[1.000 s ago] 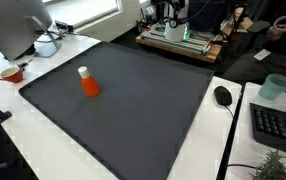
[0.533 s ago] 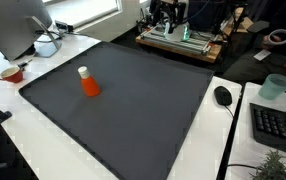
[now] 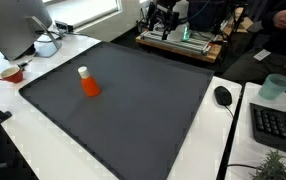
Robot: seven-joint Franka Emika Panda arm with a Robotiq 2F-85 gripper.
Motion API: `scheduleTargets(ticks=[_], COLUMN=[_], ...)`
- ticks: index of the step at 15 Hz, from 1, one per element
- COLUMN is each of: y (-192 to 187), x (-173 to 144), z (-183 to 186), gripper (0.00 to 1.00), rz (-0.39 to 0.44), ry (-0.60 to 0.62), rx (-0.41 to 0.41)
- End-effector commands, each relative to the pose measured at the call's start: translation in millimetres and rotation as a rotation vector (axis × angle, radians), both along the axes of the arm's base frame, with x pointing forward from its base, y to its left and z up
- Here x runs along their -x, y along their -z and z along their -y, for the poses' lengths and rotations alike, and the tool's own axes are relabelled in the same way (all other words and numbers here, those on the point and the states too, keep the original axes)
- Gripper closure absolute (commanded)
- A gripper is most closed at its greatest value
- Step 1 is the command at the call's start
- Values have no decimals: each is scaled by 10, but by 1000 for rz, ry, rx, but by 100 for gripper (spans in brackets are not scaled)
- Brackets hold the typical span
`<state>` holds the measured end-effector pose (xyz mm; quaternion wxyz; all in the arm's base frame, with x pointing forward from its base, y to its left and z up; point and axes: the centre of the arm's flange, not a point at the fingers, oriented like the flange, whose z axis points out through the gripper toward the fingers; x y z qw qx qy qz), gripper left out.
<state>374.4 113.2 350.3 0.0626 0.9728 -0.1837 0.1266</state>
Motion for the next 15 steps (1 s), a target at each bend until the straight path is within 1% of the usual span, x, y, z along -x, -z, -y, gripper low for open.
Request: scheduleTargets(ticks=[1,3,4,5,6,7,9,11,12,14,15], y=[0,130,170,215,260,293,391,523,590,695,748], x=[1,-91,-135,-182,-233,-297,-407,-439,-439,-418,-393], z=[-4,15,31,49,57,79,115,113,116,91,38], gripper=[0,0,0,0,0,0,0,0,0,0,0], rz=[0,50,64,100,129,193,248,286,289,300,313], ry=[-1,80,122,162,174,204,229,266,289,312,316], rx=[0,-22,-57,-75,-98,-92,-49,3,29,48,41])
